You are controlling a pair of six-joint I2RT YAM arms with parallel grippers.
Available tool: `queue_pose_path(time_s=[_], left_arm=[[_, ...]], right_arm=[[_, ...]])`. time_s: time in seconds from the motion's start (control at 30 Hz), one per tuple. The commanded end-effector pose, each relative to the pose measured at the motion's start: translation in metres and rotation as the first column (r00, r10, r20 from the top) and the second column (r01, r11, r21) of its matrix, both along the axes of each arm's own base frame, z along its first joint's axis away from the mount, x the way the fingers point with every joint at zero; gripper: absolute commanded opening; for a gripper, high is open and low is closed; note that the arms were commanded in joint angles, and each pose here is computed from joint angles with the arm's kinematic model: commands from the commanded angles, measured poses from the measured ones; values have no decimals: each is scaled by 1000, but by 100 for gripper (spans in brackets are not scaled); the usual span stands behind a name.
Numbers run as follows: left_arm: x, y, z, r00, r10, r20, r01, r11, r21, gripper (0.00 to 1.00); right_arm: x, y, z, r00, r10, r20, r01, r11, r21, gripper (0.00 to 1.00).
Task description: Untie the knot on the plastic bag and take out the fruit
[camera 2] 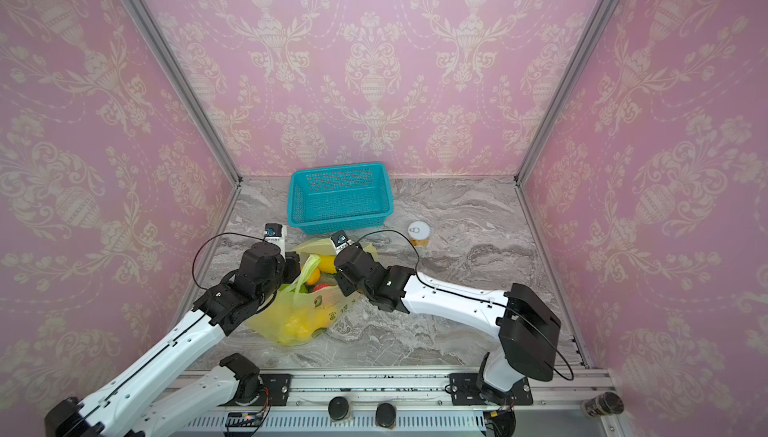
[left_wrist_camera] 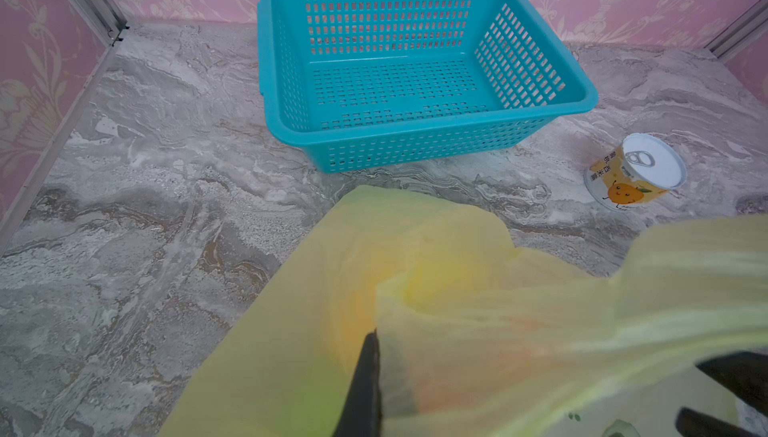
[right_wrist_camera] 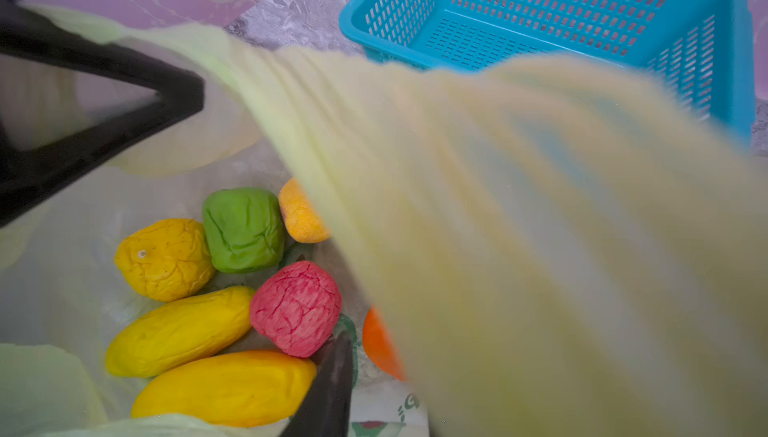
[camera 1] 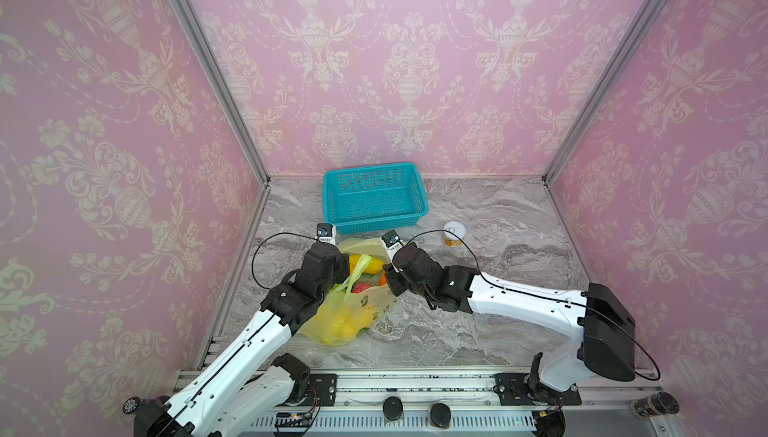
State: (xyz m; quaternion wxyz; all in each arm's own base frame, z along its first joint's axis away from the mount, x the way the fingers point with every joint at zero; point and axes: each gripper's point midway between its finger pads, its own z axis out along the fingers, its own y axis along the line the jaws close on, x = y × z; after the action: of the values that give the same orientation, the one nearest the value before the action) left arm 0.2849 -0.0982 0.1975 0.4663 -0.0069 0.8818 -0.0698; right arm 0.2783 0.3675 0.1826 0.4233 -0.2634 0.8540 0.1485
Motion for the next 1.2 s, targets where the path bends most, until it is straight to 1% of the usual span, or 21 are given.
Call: queue_pose_path(time_s=[0.0,0.07,0.2,0.3,0.33,0.4,0.47,0.53,0.6,0.7,0.77,0.83,1.03,1.17], left_arm=[[0,3,-1,1000,14,3,-14,1000,-4,0],[0,4,0,1000,15,4,-15,1000,-5,0],[0,5,-1,1000,19,3,-19,1000,-2,0],[0,5,0,1000,21,5,-21,1000,-4,0],[0,5,-1,1000,23,3,-23,1000,-3,0],[-1,6,0,1000,24,4,-24,1000,-2,0],[0,6,0,1000,25,5,-25,1000,-3,0],[-1,6,0,1000,25,5,-25,1000,-2,0],[0,6,-1,1000,25,3,-25,1000,-2,0],[0,5,-1,1000,22,0,-22,1000,-2,0],[0,5,-2,1000,22,-1,-22,1000,-2,0],[0,5,-1,1000,22,1,-22,1000,-3,0],[0,4,-1,1000,20,0,-20,1000,-4,0],[0,4,-1,1000,20,1,-20,1000,-6,0]], right_arm=[[-1,18,-16,998,24,-59,-25,999,-22,26],[-2,21,-32,997,23,-79,-28,998,-59,27],[-6,12,-53,997,-11,-70,1,991,-134,40],[-14,8,-55,998,-2,-67,-7,991,-135,55],[-18,3,-63,997,2,-74,-13,988,-152,60],[-22,-1,-64,998,1,-67,-11,988,-152,74],[-23,-4,-65,998,-2,-61,-7,989,-149,86],[-20,-6,-64,999,-14,-49,7,989,-145,93],[-17,-5,-63,999,-22,-48,15,989,-145,95],[-11,-1,-64,998,-34,-58,25,989,-146,96],[-8,-2,-70,996,-51,-68,39,985,-169,97],[0,3,-64,996,-72,-59,61,985,-164,98],[8,-2,-86,987,-127,-95,103,969,-223,97],[9,-11,-102,981,-165,-102,131,951,-279,95]])
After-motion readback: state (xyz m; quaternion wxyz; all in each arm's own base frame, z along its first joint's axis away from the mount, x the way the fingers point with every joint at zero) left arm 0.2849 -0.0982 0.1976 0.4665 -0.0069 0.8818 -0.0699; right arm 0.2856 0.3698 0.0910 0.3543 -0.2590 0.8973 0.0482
